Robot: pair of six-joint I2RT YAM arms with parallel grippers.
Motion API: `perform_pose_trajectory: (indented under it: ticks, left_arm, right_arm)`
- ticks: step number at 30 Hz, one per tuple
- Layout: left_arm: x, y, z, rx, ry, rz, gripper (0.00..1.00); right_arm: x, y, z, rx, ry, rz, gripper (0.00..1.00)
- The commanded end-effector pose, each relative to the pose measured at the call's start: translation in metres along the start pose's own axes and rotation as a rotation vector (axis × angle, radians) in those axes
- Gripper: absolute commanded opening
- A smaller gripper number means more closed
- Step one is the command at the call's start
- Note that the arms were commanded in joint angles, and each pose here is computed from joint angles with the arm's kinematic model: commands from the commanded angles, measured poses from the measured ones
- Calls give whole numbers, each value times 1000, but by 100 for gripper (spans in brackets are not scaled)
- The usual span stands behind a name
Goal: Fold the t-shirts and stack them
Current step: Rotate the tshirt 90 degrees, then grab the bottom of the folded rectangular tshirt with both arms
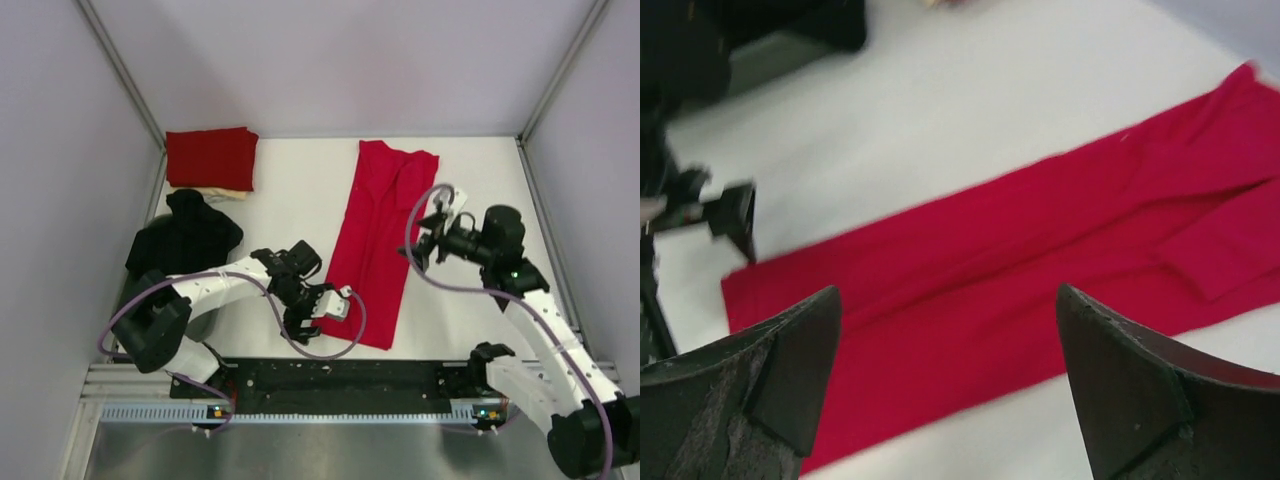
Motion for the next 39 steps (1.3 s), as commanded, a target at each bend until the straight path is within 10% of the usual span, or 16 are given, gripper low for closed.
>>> perform_pose_trajectory:
  ticks: [1, 11, 22, 28, 34, 39]
  left_arm:
    - [7, 20, 2, -96, 28, 143, 87]
    - [23, 1, 23, 27, 154, 200, 76]
    - [12, 2, 24, 47, 117, 161, 0]
    - [4, 8, 23, 28, 70, 122, 0]
    - [-12, 9, 10, 34, 6, 87, 0]
    - [-11, 30, -13, -5, 79, 38, 0]
  right_arm:
    - [69, -40, -25, -42, 232, -248, 84]
    - [153, -115, -51, 136, 652, -590, 62]
    - [187, -159, -28, 295, 853, -812, 70]
    - [203, -168, -18, 300, 894, -837, 57]
    - [217, -167, -26, 360, 1006, -811, 0]
    - [187, -143, -19, 334, 793, -785, 0]
Point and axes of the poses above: each gripper's point midway between its finger pads, its own z axis out along the fingers, its own x axis along the line the jaws close on, y = z × x, the point moved 6 cm from there along -z, back along the fingers, and after that the axes turned 15 degrees about -z, right-handed, at the moved point
